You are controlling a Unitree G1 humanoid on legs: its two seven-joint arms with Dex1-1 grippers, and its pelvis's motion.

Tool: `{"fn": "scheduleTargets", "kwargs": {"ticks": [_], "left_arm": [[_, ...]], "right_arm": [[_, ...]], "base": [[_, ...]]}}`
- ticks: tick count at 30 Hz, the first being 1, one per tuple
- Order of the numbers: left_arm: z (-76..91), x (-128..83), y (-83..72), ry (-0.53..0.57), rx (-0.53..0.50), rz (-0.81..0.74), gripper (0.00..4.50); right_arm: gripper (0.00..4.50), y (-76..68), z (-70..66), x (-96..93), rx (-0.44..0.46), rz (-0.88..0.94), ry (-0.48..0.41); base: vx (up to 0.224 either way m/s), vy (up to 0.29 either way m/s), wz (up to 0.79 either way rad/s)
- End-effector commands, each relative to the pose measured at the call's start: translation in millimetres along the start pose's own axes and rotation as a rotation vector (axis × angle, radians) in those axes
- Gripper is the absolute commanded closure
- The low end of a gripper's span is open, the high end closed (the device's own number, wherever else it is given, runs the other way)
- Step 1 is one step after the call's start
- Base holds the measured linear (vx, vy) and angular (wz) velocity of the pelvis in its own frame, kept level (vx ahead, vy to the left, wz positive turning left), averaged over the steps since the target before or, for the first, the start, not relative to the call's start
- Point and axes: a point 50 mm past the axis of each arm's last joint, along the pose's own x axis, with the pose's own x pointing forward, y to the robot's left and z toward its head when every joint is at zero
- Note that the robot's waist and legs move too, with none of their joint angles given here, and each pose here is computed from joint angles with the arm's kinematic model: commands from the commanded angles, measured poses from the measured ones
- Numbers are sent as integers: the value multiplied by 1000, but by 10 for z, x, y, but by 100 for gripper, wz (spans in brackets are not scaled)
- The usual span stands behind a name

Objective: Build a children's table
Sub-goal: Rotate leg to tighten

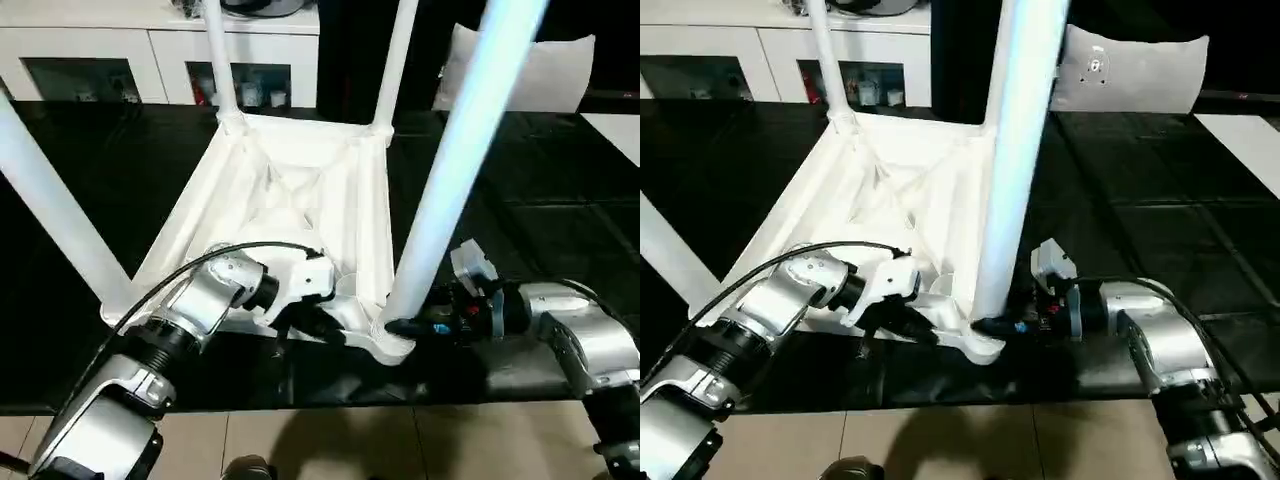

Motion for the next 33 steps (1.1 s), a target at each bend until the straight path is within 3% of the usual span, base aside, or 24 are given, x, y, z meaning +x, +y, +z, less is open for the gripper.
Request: {"fn": "scheduleTargets", "kwargs": {"ticks": [1, 8, 10, 11, 17, 22, 24, 26, 31, 33], "left_arm": [[174, 106, 39, -54, -24, 53, 450], [372, 315, 177, -127, -201, 311, 450], [401, 343, 195, -143, -222, 349, 450], [459, 400, 213, -169, -240, 394, 450], [540, 483, 180, -191, -201, 411, 450], [464, 406, 171, -170, -131, 384, 450], [381, 346, 169, -147, -92, 366, 450], [283, 268, 159, -123, -53, 327, 450], [213, 168, 81, -123, 44, 192, 450], [162, 128, 44, -86, 81, 123, 450]], "right_arm": [[248, -33, 5, 137, 62, -100, -25], [248, -240, 15, 524, 214, -527, -56], [248, -262, 21, 560, 226, -568, -68], [215, -293, 42, 618, 220, -618, -101], [161, -294, 79, 670, 225, -657, -162], [132, -251, 61, 523, 155, -564, -161], [104, -253, 65, 358, 109, -518, -169], [90, -257, 74, 149, 53, -460, -148], [60, -261, 72, -81, -32, -398, -53], [60, -209, 97, -145, -81, -291, -27]], "base": [[0, 0, 0], [0, 0, 0], [0, 0, 0], [0, 0, 0], [0, 0, 0], [20, -1, 1], [0, 0, 0], [0, 0, 0], [0, 0, 0], [0, 0, 0]]}}
